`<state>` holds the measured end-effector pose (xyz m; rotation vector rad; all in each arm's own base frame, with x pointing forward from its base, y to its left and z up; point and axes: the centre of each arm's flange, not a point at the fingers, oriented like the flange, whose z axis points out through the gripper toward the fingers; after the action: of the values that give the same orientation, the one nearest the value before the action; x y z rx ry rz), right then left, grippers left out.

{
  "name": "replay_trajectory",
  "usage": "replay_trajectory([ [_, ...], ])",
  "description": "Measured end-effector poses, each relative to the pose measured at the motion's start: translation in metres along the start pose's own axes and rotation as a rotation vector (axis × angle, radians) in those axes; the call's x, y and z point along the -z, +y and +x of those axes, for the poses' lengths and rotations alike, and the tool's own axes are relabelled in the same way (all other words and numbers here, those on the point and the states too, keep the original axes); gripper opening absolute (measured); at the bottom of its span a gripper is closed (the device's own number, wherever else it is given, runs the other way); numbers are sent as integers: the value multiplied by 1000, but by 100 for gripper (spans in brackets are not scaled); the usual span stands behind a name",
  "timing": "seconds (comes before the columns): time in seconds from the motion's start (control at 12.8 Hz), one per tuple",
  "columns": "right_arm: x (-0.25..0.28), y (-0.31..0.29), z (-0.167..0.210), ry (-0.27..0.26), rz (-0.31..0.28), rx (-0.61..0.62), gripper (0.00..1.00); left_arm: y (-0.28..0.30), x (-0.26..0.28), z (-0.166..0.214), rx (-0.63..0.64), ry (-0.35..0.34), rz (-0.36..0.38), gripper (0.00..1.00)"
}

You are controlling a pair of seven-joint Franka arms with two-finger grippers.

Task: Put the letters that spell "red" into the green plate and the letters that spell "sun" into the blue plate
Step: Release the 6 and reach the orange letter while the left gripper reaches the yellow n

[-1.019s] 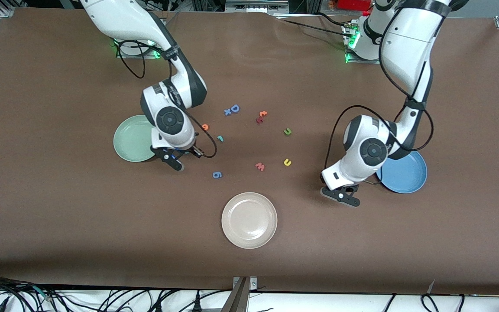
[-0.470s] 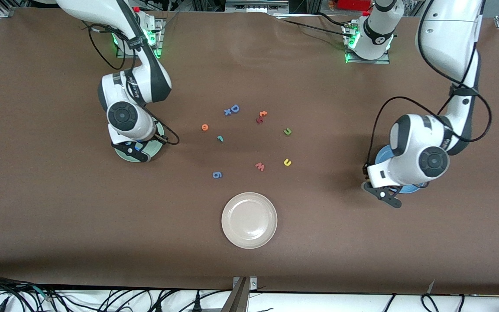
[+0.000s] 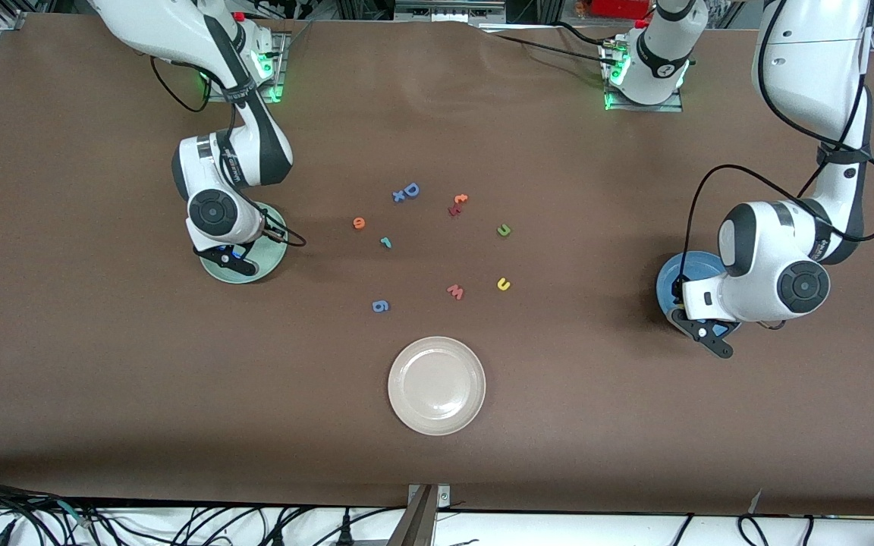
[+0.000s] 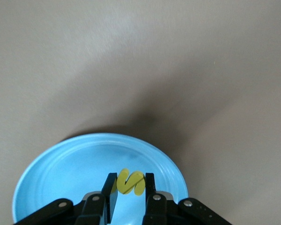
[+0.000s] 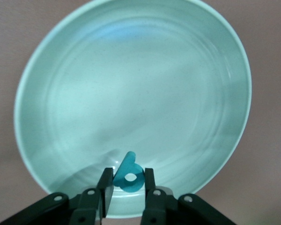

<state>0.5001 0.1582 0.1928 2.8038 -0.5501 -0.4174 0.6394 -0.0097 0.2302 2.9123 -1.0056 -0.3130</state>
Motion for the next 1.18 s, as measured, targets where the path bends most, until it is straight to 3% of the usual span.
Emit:
replay_trajectory([
  [0.24, 0, -1, 1, 1, 0, 0, 70, -2, -19, -1, 1, -25, -12, 29],
  [0.39, 10, -3, 1, 6, 8, -3, 93, -5, -28, -2, 4, -30, -12, 37],
  [0.47, 22, -11, -3, 2, 18, -22, 99, -6, -31, -1, 5, -29, -9, 37],
  [0.78, 64, -77, -52, -41, 147, -111, 96, -7, -26, 2, 2, -17, -1, 75],
  [0.94, 71, -103, -73, -22, 203, -165, 96, 4, -14, 13, -17, 6, 4, 98],
  [1.18, 59, -126, -98, 4, 239, -229, 93, 40, -2, 35, 8, 55, -58, 99],
])
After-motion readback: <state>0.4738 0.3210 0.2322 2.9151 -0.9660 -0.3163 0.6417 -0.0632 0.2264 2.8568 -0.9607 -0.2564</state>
